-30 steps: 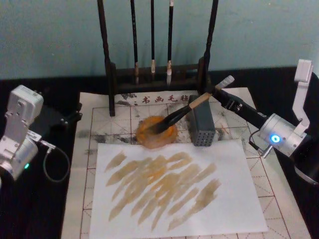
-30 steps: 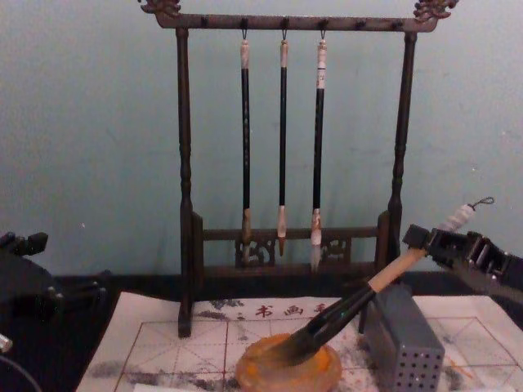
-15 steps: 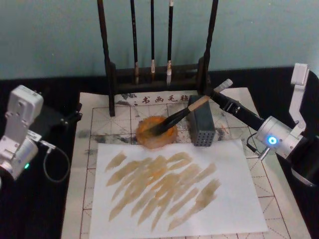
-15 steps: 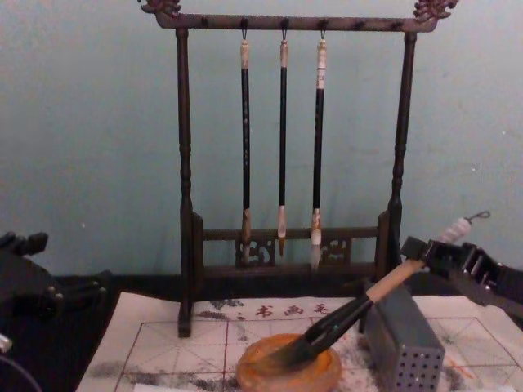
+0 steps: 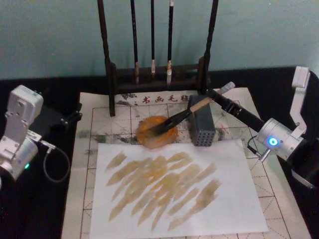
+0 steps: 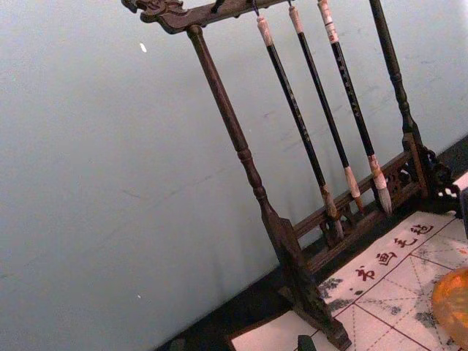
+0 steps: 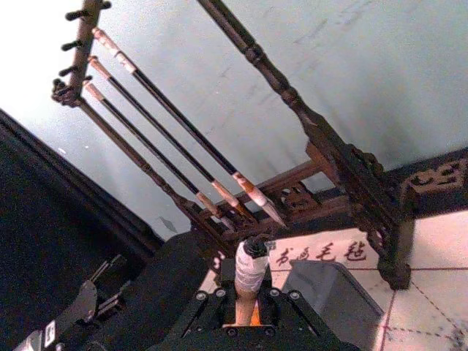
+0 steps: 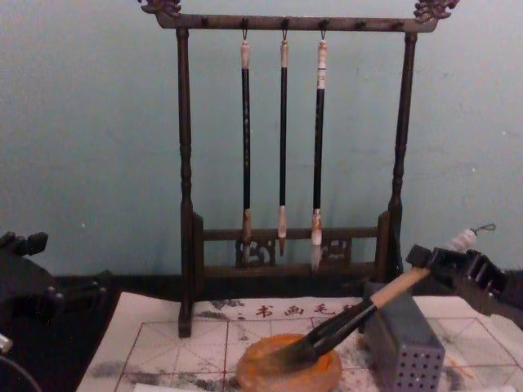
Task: Pick up the brush from the inkstone, write on the paper, then place the brush back to its original position.
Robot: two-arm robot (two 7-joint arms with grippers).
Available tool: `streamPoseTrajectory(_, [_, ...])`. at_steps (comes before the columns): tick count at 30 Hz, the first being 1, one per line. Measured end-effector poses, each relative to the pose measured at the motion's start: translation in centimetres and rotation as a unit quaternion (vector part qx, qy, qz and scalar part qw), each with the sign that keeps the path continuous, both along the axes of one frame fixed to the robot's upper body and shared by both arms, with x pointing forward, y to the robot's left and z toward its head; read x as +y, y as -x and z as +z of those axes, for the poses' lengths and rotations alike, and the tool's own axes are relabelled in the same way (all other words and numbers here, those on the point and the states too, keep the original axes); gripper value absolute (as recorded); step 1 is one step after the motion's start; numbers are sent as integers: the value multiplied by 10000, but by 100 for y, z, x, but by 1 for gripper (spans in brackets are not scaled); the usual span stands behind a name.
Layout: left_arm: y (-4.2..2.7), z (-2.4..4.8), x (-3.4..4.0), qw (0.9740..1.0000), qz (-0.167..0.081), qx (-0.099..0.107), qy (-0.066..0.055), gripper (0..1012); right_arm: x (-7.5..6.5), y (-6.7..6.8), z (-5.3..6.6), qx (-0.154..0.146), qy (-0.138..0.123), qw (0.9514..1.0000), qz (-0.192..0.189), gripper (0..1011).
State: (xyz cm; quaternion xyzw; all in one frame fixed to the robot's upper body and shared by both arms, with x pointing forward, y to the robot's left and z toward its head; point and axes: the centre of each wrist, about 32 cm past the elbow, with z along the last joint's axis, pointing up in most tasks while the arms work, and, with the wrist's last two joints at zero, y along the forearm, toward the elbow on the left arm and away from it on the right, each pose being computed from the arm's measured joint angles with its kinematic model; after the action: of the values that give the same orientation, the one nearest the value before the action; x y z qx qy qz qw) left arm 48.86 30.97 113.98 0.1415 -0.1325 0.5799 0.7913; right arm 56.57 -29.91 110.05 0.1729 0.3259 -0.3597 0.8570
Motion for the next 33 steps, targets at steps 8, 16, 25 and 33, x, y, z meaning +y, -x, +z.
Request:
streamPoseTrajectory(8, [0,0,0,10000,0,1,0,1001,-18,25,-29,123,-33,9999,-63,177])
streamPoseTrajectory(16, [0,0,0,10000,0,0,0,1001,-19,25,-29,119,-22,9999,-60,177])
streamPoseTrajectory(25, [0,0,0,10000,0,0,0,1001,-18,23,-25,109,-15,9999,-56,177])
streamPoseTrajectory(33, [0,0,0,10000,0,0,0,1001,-15,23,-23,100,-11,9999,-51,177])
